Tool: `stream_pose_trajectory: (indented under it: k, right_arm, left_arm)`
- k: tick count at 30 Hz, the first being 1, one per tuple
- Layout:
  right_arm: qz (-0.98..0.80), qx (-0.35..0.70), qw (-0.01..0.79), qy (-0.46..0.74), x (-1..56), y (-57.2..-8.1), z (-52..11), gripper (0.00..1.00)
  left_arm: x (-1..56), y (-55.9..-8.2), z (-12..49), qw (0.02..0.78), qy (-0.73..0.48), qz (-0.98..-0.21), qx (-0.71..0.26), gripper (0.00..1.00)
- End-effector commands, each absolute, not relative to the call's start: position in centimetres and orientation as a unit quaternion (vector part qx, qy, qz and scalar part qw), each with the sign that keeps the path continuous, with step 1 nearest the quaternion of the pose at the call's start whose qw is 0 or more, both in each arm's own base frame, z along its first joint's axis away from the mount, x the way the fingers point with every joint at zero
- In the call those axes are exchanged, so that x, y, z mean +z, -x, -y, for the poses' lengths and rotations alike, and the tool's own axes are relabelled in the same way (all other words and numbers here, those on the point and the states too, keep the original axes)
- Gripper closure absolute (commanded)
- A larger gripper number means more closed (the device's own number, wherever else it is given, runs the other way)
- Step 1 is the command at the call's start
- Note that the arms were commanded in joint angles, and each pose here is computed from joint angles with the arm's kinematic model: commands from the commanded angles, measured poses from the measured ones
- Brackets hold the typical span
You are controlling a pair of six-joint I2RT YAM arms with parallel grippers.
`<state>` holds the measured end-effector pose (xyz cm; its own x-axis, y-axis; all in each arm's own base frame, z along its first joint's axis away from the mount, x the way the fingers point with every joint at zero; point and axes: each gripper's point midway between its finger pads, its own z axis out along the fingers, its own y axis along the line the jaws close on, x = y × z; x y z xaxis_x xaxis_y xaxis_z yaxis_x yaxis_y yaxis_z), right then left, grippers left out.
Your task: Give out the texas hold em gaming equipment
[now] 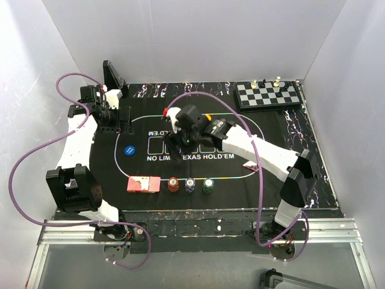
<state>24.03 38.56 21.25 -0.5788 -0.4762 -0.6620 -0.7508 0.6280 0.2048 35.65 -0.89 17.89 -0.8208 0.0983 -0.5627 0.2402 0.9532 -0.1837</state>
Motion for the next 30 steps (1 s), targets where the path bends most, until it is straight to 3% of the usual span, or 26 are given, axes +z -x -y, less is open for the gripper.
stream_pose_trajectory:
  k: [1, 8, 18, 30]
  right_arm:
    - [-0.832, 0.251, 0.261, 0.420, 18.5, -21.0, -39.4, 0.19]
    - [-0.845, 0.215, 0.188, 0.452, 14.6, -18.2, -40.5, 0.18]
    - [-0.827, 0.228, 0.192, 0.476, 13.1, -16.6, -42.6, 0.13]
    - [-0.826, 0.153, 0.220, 0.496, 9.4, -17.2, -42.6, 0.11]
  left_arm:
    - [19.7, -34.2, 0.5, 0.305, -0.075, -0.943, -0.112, 0.02]
    - [20.2, -33.2, 0.2, 0.308, -0.080, -0.943, -0.100, 0.02]
    - [20.3, -33.1, 0.2, 0.306, -0.079, -0.943, -0.102, 0.02]
    - [20.1, -33.2, 0.2, 0.307, -0.074, -0.943, -0.099, 0.02]
